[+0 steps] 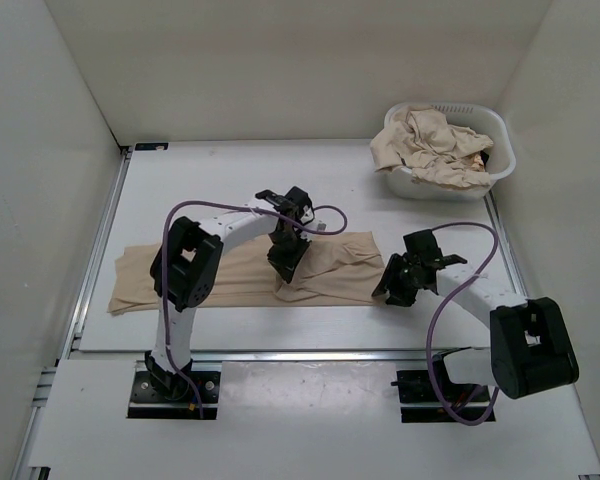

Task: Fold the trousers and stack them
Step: Fold the trousers

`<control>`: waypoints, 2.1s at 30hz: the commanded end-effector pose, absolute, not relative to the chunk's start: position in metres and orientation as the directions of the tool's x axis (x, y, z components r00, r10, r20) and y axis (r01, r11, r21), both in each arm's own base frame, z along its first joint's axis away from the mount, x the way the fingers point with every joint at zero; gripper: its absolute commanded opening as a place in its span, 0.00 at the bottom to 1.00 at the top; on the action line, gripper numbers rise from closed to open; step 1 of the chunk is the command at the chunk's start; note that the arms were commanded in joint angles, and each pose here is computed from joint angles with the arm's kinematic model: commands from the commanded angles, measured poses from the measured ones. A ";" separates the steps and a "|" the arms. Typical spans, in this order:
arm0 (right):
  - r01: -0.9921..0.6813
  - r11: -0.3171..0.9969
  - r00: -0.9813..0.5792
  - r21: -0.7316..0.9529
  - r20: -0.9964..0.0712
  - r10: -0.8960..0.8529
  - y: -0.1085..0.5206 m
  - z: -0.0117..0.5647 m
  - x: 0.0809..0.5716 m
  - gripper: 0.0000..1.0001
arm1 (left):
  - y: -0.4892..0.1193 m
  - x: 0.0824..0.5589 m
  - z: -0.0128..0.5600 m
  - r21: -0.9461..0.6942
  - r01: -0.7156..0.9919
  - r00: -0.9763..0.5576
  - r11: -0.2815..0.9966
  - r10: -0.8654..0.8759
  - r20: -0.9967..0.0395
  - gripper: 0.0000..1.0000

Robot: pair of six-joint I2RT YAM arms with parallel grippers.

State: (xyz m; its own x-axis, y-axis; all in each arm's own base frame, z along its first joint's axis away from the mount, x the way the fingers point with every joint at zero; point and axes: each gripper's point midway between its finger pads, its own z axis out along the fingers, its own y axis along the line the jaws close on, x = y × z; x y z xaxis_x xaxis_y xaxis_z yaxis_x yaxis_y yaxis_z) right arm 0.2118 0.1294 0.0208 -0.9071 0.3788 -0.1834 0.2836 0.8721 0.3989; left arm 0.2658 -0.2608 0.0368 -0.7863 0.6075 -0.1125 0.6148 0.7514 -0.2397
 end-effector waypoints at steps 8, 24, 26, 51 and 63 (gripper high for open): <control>0.372 0.844 -0.892 0.387 -0.102 0.440 0.117 -0.007 0.195 0.09 | -0.246 0.245 0.118 -0.447 0.554 -0.830 0.702 0.511 -0.224 0.14; 0.233 0.901 -0.947 0.365 -0.127 0.297 0.112 0.007 0.190 0.13 | -0.217 0.230 0.065 -0.431 0.481 -0.867 0.764 0.488 -0.103 0.55; 0.214 0.923 -0.961 0.320 -0.098 0.257 0.105 0.009 0.184 0.34 | -0.211 0.228 0.071 -0.431 0.468 -0.874 0.771 0.477 -0.094 0.57; 0.217 0.865 -0.955 0.453 -0.083 0.283 0.143 -0.004 0.276 0.10 | -0.199 0.323 0.102 -0.453 0.394 -0.918 0.800 0.321 -0.232 0.64; 0.205 0.884 -0.970 0.420 -0.034 0.241 0.139 -0.007 0.265 0.31 | -0.218 0.302 0.102 -0.490 0.429 -0.903 0.759 0.367 -0.223 0.72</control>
